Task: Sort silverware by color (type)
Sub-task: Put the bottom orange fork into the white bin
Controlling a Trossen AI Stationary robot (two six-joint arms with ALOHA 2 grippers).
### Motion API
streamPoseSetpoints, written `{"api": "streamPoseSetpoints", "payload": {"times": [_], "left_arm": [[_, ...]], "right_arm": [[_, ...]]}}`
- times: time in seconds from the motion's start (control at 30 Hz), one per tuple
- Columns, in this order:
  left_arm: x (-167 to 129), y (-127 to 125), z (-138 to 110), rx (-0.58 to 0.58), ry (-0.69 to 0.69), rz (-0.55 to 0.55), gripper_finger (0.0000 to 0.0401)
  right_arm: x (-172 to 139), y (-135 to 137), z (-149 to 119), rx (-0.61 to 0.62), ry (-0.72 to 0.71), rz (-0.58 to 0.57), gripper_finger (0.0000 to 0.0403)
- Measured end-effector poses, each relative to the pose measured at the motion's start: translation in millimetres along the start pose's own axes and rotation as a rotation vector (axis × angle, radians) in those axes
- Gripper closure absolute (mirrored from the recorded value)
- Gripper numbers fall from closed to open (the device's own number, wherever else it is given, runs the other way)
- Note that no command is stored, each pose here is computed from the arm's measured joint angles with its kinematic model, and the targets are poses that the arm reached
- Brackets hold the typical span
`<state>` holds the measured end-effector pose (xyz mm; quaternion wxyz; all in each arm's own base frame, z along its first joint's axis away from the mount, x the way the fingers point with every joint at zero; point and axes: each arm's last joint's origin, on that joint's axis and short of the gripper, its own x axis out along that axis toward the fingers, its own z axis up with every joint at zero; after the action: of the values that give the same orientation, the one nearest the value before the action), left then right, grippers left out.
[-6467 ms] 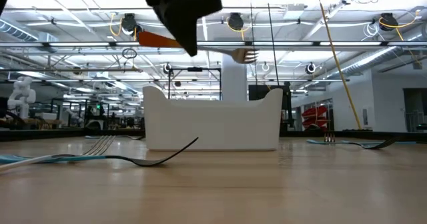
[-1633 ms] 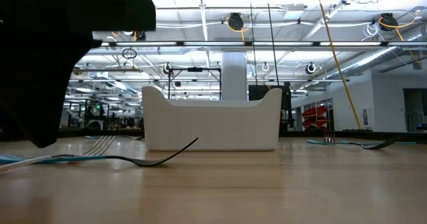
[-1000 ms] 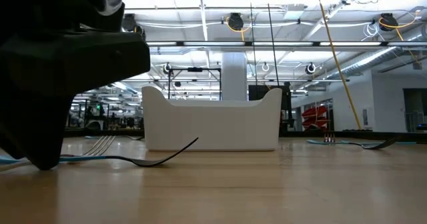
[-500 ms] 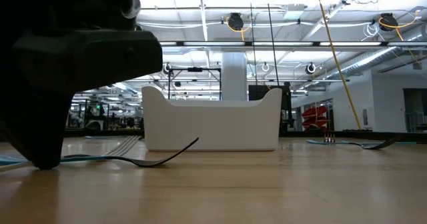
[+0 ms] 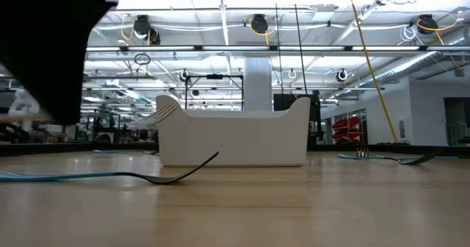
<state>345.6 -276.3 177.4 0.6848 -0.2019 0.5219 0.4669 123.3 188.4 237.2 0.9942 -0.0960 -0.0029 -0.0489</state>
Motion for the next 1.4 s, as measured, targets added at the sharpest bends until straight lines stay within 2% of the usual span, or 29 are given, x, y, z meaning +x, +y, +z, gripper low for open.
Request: {"api": "streamPoseSetpoints", "payload": {"times": [0.23, 0.37, 0.47, 0.93, 1.13, 1.27, 1.4], "left_arm": [[-27.4, -5.3, 21.4, 0.163, -0.166, -0.118, 0.04], [-36.3, -7.0, 35.4, 0.291, -0.287, -0.132, 0.04], [-38.9, -7.3, 42.1, 0.362, -0.317, -0.125, 0.04], [-30.2, -9.1, 70.9, 0.598, -0.398, -0.028, 0.04], [-26.6, -9.0, 83.3, 0.802, -0.425, 0.042, 0.04], [-29.1, -4.3, 101.3, 0.885, -0.473, 0.099, 0.04], [-44.2, 12.4, 131.2, 0.897, -0.492, 0.105, 0.04]], "right_arm": [[5.3, -3.6, 2.2, 0.008, -0.007, -0.033, 0.0262], [10.0, -6.3, 1.6, 0.01, -0.003, -0.057, 0.0262], [13.0, -8.1, 1.2, 0.01, 0.0, -0.072, 0.0262], [31.0, -21.8, 0.1, -0.096, 0.024, -0.17, 0.0262], [32.5, -31.6, 6.5, -0.078, 0.015, -0.199, 0.0262], [31.1, -36.9, 11.2, -0.078, 0.006, -0.207, 0.0262], [29.8, -39.6, 13.8, -0.095, 0.003, -0.209, 0.0262]]}}
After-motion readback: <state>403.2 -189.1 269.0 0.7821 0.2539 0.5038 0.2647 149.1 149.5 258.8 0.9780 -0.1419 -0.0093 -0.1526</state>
